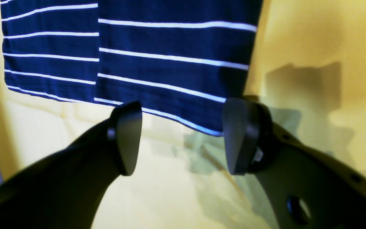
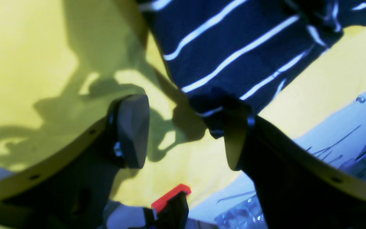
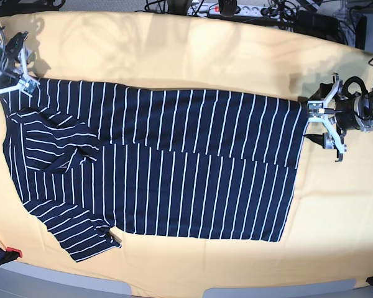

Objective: Fold the T-shirt properly
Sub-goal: 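Release the sleeve and raise the right gripper away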

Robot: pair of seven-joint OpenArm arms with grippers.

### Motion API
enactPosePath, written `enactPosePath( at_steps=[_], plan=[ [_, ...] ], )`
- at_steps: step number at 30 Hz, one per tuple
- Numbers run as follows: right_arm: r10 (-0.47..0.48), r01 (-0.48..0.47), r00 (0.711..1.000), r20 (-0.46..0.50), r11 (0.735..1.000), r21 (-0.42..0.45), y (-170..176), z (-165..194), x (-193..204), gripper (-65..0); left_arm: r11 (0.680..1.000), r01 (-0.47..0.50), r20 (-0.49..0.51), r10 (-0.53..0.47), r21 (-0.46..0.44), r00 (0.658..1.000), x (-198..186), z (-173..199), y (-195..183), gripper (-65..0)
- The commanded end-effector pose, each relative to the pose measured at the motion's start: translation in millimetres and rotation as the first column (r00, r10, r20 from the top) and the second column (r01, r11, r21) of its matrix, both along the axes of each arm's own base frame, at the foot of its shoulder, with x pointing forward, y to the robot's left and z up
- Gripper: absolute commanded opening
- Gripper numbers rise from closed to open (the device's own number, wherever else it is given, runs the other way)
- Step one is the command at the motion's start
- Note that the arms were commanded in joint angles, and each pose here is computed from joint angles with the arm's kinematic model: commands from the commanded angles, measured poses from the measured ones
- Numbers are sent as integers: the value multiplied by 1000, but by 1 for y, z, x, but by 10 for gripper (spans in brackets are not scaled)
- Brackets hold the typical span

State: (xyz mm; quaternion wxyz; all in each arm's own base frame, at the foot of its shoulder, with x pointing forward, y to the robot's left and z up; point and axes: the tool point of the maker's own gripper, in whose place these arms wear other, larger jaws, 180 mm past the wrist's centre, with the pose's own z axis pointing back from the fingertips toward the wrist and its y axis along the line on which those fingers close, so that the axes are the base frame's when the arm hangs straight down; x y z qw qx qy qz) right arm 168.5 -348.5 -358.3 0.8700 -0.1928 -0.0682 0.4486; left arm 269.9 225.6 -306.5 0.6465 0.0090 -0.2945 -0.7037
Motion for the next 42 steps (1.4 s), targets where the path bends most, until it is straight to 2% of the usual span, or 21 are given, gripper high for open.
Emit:
enactPosePath(
  at_steps=[1, 3, 9, 14, 20, 22, 24, 26, 27, 31, 39, 42],
  plan=[
    [3, -2, 1000, 19, 999, -44, -13, 5, 5, -275, 1000, 1, 39, -1, 2, 999, 8, 13, 4, -247],
    [-21, 24, 999, 39, 997, -74, -26, -3, 3, -275, 1000, 1, 38, -1, 0, 999, 8, 13, 4, -247],
    [-101, 104, 994, 49, 993, -59, -40, -24, -1, -275, 1000, 9, 39, -9, -16, 999, 8, 15, 1, -247],
    [-102, 110, 990, 102, 991, -73, -43, -17, 14, -275, 1000, 16, 39, -15, -27, 999, 7, 16, -2, -247],
    [-86, 108, 984, 153, 983, -146, -55, -6, 24, -275, 1000, 16, 40, -14, -27, 999, 7, 16, -1, -247],
    [-102, 130, 981, 167, 977, -168, -60, -3, 24, -297, 999, 15, 43, -14, -28, 999, 8, 16, -2, -247],
    [-120, 163, 974, 190, 960, -227, -71, 4, 23, -346, 1000, 9, 56, -8, -29, 998, 10, 18, -1, -247],
    [-145, 200, 967, 209, 942, -271, -80, 9, 22, -357, 1000, 9, 54, -8, -25, 998, 10, 18, 0, -247],
    [-153, 206, 967, 203, 940, -271, -80, 9, 20, -357, 1000, 9, 55, -8, -22, 998, 10, 18, 1, -247],
    [-187, 211, 972, 145, 962, -171, -65, -5, 13, -357, 1000, 9, 55, -8, -17, 998, 10, 19, 3, -247],
    [-125, 137, 981, 150, 988, -71, -44, -13, 21, -347, 1000, 9, 54, -8, -18, 999, 10, 19, 3, -247],
    [-127, 136, 980, 150, 989, -52, -41, -15, 21, -347, 1000, 9, 54, -8, -18, 999, 10, 19, 3, -247]
  ],
)
